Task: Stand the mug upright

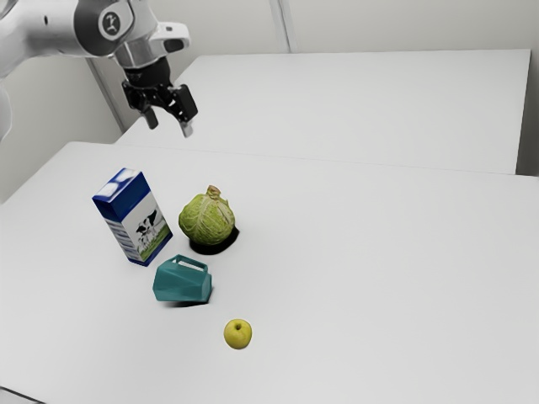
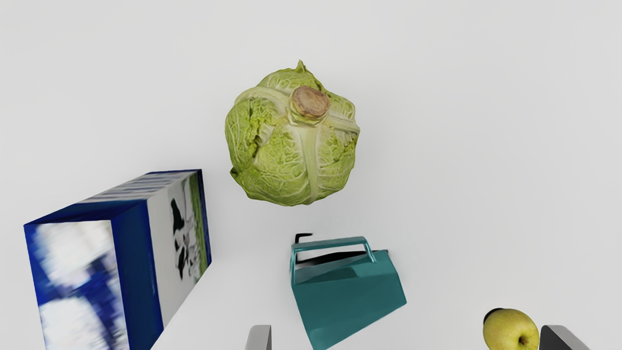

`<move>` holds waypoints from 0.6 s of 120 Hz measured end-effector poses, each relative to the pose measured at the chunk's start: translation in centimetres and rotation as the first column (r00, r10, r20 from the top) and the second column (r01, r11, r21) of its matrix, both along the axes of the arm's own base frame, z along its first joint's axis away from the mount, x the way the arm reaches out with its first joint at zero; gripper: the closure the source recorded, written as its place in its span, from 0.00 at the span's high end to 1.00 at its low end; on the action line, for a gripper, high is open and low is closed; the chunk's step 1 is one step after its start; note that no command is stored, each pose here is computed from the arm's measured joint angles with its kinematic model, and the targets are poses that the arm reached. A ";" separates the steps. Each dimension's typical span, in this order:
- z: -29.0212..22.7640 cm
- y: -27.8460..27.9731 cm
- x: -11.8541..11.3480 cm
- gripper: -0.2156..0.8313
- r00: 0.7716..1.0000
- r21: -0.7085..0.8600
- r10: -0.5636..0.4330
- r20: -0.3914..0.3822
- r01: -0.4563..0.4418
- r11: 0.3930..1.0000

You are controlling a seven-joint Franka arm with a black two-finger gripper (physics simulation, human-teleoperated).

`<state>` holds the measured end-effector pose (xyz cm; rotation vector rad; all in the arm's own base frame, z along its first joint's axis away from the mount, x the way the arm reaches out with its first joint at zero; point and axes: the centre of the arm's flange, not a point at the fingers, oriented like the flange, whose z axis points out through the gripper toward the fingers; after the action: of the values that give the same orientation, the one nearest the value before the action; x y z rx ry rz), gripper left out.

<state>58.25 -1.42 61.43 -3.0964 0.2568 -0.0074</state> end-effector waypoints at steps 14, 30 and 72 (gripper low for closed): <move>-0.2 0.9 0.1 0.79 1.000 0.001 0.012 0.007 -0.012 1.000; 0.1 1.8 -2.0 0.79 1.000 -0.008 0.018 0.009 -0.018 1.000; -4.4 9.4 -14.8 0.79 0.988 -0.216 0.115 0.102 -0.091 0.972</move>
<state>43.44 8.03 57.02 -3.2998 0.0964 -0.2225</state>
